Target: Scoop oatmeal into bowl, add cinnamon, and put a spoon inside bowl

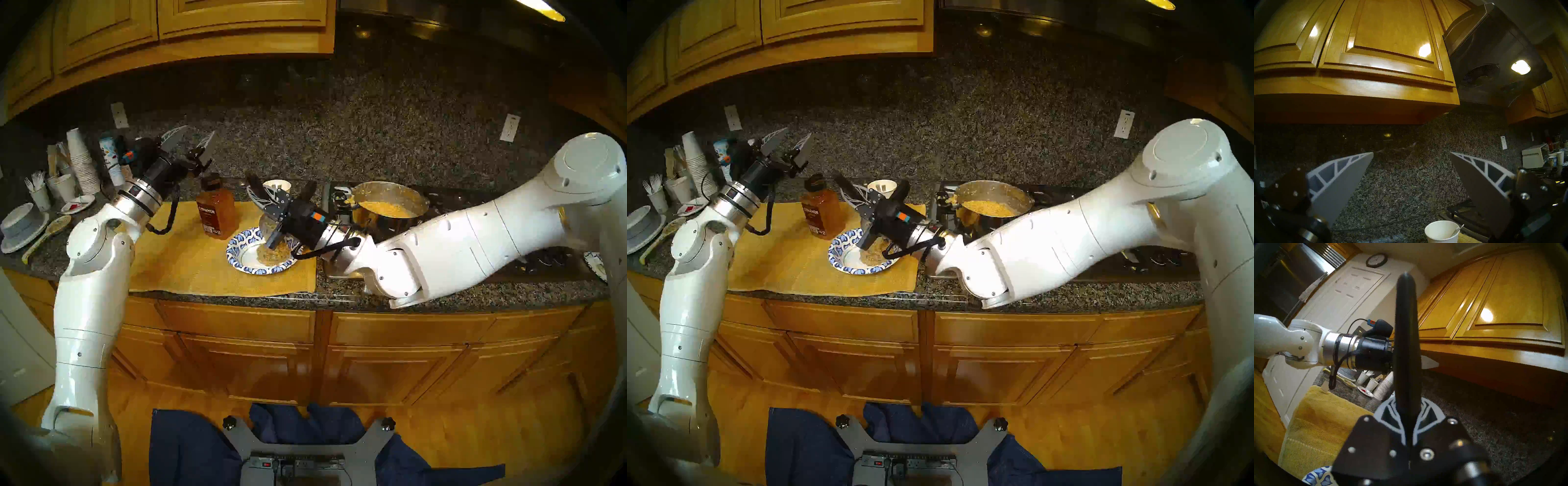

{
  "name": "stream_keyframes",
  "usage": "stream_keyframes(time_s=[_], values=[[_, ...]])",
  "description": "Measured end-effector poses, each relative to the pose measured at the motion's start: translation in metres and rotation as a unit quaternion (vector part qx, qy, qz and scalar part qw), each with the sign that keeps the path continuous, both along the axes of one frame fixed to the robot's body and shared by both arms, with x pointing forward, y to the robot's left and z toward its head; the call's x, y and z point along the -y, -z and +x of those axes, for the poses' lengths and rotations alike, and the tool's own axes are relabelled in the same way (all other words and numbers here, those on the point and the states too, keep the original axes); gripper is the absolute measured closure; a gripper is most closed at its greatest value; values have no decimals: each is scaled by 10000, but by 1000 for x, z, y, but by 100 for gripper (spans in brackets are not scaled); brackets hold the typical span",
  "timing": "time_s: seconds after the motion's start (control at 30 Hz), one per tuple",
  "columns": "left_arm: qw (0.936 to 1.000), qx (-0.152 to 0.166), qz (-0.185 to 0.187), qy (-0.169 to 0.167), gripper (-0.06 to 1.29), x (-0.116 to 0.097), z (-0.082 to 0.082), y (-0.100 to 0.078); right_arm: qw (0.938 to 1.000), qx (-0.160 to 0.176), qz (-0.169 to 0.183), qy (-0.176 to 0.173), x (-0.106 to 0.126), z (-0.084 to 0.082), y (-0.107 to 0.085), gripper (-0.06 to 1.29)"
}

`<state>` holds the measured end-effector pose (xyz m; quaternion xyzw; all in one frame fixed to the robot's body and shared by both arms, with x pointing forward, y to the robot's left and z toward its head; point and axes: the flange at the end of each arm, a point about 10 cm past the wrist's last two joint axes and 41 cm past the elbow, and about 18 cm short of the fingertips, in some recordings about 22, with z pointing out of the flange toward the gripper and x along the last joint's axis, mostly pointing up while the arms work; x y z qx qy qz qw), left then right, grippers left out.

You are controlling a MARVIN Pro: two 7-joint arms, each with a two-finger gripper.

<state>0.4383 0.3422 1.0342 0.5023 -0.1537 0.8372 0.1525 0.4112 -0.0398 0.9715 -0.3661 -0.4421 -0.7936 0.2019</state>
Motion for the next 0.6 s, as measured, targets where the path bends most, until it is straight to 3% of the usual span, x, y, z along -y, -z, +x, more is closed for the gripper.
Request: stream_keyframes(time_s=[0.6], values=[[10000, 1, 0, 0, 2, 0, 0, 0, 10000, 15, 42, -10, 1, 0, -3, 126]])
